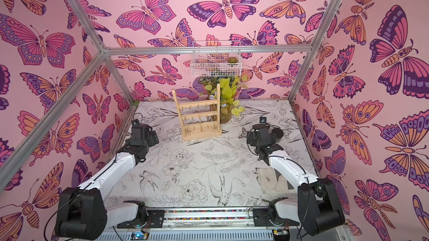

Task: Hang the necklace on the jewelry display stand
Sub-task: Reset both arms

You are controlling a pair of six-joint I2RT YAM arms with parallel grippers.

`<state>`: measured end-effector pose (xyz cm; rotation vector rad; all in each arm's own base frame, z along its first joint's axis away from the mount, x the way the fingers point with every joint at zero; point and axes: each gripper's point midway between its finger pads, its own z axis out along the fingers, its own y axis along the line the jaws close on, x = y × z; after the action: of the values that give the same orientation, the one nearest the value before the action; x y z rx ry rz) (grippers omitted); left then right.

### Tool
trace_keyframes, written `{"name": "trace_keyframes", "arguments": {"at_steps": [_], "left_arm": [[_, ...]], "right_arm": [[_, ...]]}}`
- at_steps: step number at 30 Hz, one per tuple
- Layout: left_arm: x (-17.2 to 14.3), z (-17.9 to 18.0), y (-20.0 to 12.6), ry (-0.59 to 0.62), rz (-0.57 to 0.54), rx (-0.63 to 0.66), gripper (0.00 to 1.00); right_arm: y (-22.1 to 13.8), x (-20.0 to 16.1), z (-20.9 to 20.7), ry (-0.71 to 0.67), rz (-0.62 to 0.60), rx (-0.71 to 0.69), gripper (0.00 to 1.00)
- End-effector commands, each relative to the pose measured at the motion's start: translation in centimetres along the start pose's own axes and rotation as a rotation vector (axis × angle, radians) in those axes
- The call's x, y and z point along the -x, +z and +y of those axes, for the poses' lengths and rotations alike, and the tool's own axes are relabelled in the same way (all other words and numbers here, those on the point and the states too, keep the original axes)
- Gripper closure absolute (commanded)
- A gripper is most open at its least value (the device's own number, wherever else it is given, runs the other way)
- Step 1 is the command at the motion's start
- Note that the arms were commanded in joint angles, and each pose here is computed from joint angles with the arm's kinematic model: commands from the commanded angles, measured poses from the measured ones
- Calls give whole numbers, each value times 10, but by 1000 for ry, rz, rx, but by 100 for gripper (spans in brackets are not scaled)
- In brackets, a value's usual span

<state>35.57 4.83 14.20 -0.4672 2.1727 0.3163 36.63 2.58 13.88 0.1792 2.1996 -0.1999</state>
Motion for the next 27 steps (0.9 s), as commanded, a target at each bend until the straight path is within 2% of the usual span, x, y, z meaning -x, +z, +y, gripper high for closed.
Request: {"name": "trace_keyframes", "arguments": {"at_steps": [1,6,11,13,16,17,18,20,21,22,23,24,25,26,27], "left_arm": [[4,12,4,34,-68,-7,0],[-15,20,13,25,-59,-98,0],[-18,-2,22,5,-145,-244,0],[-25,-11,35,27,-156,-280,1],[-14,-13,40,-2,-236,-286,0],[-21,-16,44,8,-225,-294,1],[-14,-21,42,27,-273,-321,0],[-23,-37,43,88,-234,-370,0],[-28,-43,46,109,-243,-378,0],[-30,-50,44,143,-307,-390,0],[-28,-55,40,168,-320,-384,1],[-32,-55,43,180,-260,-370,1],[-33,-55,44,176,-267,-379,0],[-29,-56,43,176,-309,-380,0],[-29,-54,44,169,-287,-370,0]], "right_arm": [[2,4,-14,-30,-39,-49,1],[5,-4,-26,-11,-102,-60,1],[14,-8,-29,-32,-167,-77,1],[17,-6,-32,-18,-240,-87,1],[20,-4,-38,-25,-308,-110,1],[19,-2,-35,-33,-330,-85,1],[20,1,-32,-26,-362,-51,1],[36,-9,-28,-36,-304,-18,1],[41,-6,-27,-23,-342,-7,1],[43,-8,-27,-9,-338,21,1],[47,-16,-31,13,-283,47,1],[53,-17,-39,56,-298,35,1],[55,-12,-41,70,-338,26,1],[55,-13,-41,63,-301,26,1],[55,-19,-41,57,-244,27,1]]}}
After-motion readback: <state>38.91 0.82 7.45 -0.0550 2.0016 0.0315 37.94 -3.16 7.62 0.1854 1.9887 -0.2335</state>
